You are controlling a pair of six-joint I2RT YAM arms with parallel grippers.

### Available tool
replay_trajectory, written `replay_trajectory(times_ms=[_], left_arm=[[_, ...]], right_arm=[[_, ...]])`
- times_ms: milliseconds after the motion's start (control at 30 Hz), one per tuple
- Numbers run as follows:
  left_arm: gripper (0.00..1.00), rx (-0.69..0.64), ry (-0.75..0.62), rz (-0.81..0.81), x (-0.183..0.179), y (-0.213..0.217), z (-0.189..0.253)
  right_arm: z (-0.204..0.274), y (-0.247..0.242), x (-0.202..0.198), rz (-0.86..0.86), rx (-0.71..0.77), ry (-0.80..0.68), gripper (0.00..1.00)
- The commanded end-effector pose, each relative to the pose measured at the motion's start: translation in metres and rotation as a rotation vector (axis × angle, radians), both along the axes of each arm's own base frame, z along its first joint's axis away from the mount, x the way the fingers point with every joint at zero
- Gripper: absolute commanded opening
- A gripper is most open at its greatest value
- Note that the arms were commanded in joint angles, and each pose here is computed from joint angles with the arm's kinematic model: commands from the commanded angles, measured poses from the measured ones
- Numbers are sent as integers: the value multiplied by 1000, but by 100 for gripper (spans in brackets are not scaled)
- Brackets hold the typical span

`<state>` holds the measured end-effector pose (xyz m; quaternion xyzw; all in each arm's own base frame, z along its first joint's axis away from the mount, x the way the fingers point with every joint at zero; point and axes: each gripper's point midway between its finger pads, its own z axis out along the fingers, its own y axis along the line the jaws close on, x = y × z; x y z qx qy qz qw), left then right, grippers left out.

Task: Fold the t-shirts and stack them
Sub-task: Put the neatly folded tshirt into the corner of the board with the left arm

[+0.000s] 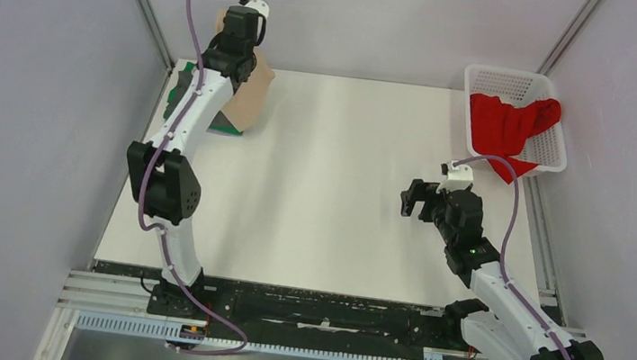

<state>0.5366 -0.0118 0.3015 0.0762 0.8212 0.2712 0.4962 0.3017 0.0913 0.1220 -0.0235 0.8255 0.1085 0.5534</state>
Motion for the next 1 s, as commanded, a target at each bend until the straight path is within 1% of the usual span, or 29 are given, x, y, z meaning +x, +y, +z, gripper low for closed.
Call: replay_trajectory(times_ms=[0, 167, 300, 367, 400, 433, 533, 700, 733, 800, 867, 900, 933, 967], left_arm=[[2, -79, -101, 55, 14, 23, 15], [2, -98, -75, 114, 35, 55, -22], [2, -158, -68, 162, 48, 83, -49], [2, -165, -61, 196, 54, 100, -62], [2, -168, -60, 198, 58, 100, -67], [2, -173, -64, 239, 58, 124, -73], [2, -203, -55, 267, 64, 144, -89], [3, -217, -35, 306, 69, 168, -115], [4, -218, -29, 312, 70, 172, -119], [10, -229, -27, 337, 70, 181, -126], [13, -246, -26, 371, 67, 192, -134], [17, -255, -26, 382, 67, 195, -137], [25, -260, -24, 394, 65, 198, -139], [27, -258, -23, 402, 64, 200, -140]], right_arm=[[2, -4, 3, -25, 0, -15, 98], [-3, -5, 4, -29, -13, 4, 98], [-4, -6, 5, -37, -18, 9, 98], [-5, -6, 6, -38, -18, 10, 98], [-6, -6, 5, -39, -19, 13, 98], [-5, -6, 6, -39, -17, 12, 98], [-7, -5, 6, -36, -17, 19, 98], [-12, -3, 5, -27, -15, 38, 98], [-13, -2, 5, -24, -13, 44, 98], [-15, -2, 4, -21, -15, 52, 98], [-16, -2, 4, -21, -17, 58, 98], [-17, -2, 4, -22, -18, 61, 98], [-18, -2, 4, -22, -21, 66, 98], [-18, -2, 4, -22, -23, 69, 98]])
